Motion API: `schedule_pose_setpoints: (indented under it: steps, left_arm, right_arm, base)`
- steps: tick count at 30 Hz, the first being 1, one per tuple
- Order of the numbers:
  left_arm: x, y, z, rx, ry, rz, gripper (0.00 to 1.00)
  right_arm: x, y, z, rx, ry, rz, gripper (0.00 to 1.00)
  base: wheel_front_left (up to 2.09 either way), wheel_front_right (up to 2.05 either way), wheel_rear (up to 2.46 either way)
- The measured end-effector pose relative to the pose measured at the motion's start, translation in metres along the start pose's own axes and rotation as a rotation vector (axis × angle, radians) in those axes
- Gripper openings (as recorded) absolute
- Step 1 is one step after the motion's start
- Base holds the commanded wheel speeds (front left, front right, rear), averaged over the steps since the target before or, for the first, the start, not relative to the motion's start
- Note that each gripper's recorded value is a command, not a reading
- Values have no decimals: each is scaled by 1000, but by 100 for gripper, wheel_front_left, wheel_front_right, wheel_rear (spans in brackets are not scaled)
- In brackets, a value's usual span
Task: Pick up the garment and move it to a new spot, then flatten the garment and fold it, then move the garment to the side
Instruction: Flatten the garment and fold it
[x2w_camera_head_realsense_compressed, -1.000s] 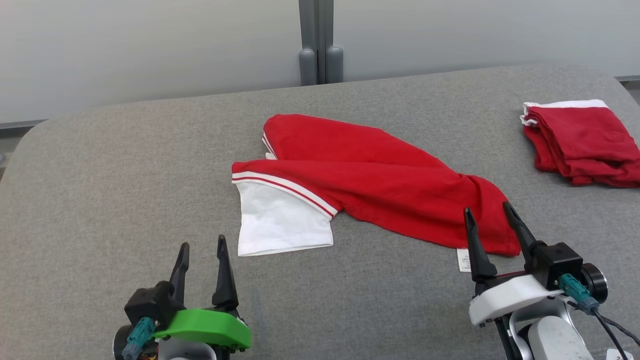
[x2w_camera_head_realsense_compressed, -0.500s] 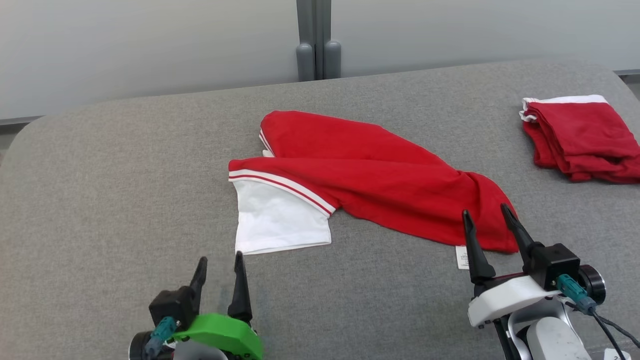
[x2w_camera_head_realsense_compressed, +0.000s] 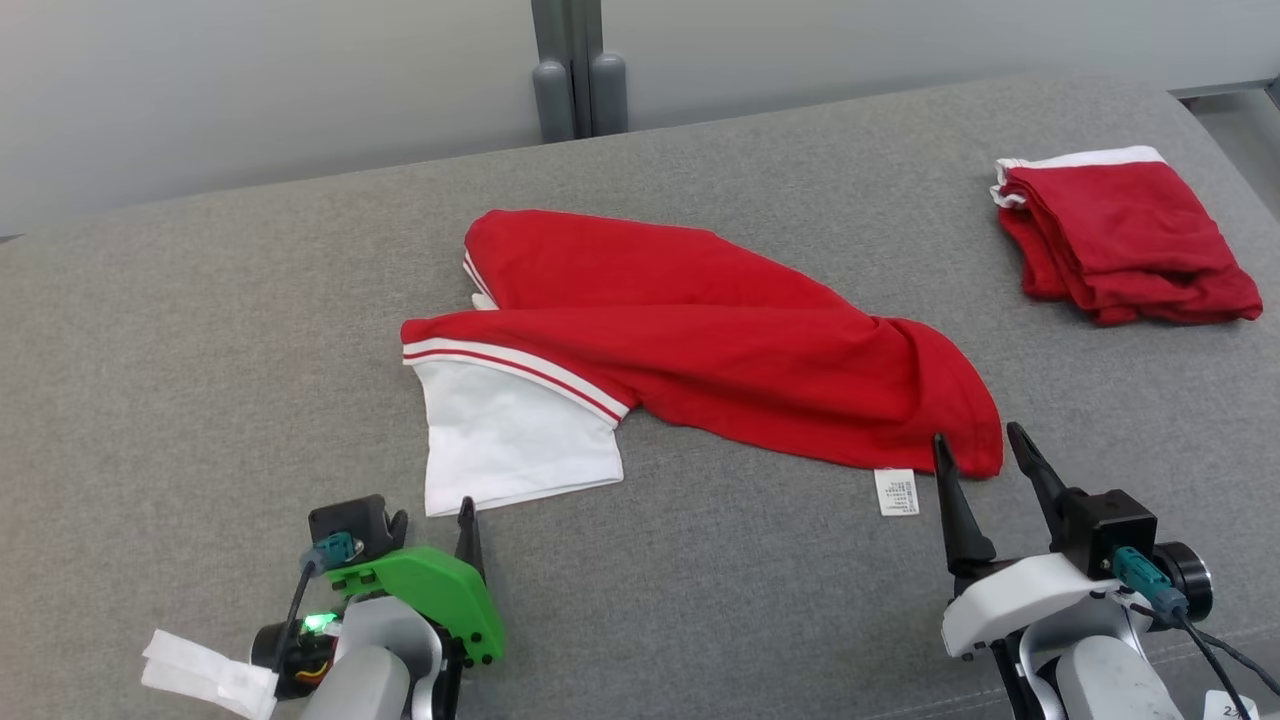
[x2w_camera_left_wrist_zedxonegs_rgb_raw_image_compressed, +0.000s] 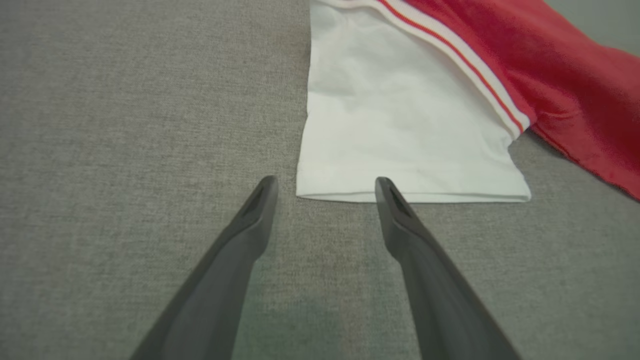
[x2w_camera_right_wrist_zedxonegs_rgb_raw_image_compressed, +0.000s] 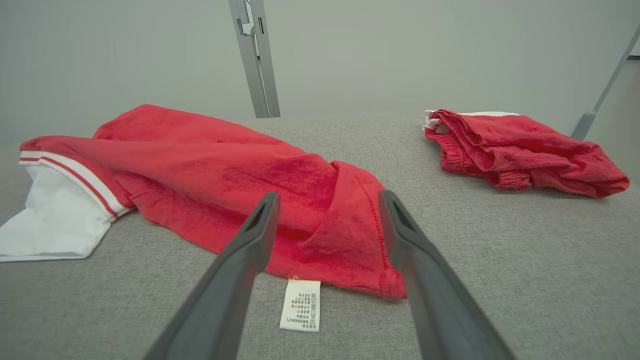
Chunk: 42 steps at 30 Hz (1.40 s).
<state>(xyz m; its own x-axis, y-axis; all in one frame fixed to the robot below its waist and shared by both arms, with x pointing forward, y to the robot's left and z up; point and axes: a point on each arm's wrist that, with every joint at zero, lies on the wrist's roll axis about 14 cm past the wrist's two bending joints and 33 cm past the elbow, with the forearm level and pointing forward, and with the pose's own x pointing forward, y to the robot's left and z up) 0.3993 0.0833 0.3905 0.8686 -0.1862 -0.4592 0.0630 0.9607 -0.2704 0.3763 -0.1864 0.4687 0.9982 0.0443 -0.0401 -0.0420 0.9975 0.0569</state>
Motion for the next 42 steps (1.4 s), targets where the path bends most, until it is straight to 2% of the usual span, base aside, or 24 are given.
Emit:
schedule_pose_setpoints:
  steps: [10, 11, 14, 16, 22, 31, 33, 34, 36, 37, 38, 42]
  left_arm:
    - [23, 1, -13, 16, 89, 18, 99]
    - [25, 0, -13, 19, 93, 15, 87]
    - [28, -3, -13, 25, 96, 8, 19]
    - [29, -5, -12, 28, 91, 3, 0]
    - [28, -8, -5, 24, 59, -2, 0]
    - [22, -7, 14, 7, -30, 4, 0]
    - [18, -5, 13, 1, -39, 6, 0]
    - [16, -3, 14, -1, -46, 10, 0]
    - [12, 1, 18, -3, -74, 11, 0]
    - [10, 4, 22, -2, -89, 12, 0]
    - [8, 5, 25, -1, -105, 10, 0]
    - [1, 5, 44, 0, -180, -11, 0]
  right_arm:
    - [-8, -30, -22, 1, 70, -91, 100]
    - [-10, -33, -25, 2, 83, -103, 100]
    - [-14, -42, -40, 2, 132, -131, 100]
    - [-14, -45, -46, 5, 152, -139, 100]
    - [2, -52, -51, 15, 173, -160, 100]
    - [21, -40, -91, 45, 347, -134, 100]
    - [24, -34, -96, 66, 362, -122, 58]
    - [27, -30, -97, 74, 365, -112, 46]
    - [29, -24, -98, 88, 363, -97, 32]
    - [30, -21, -98, 96, 360, -91, 12]
    - [31, -18, -97, 101, 355, -85, 0]
    - [35, -11, -85, 125, 309, -67, 0]
  base:
    - [0, 0, 0]
    - [0, 0, 0]
    - [0, 0, 0]
    - [0, 0, 0]
    - [0, 0, 0]
    - [0, 0, 0]
    - [0, 0, 0]
    - [0, 0, 0]
    - [0, 0, 0]
    - [0, 0, 0]
    - [0, 0, 0]
    - [0, 0, 0]
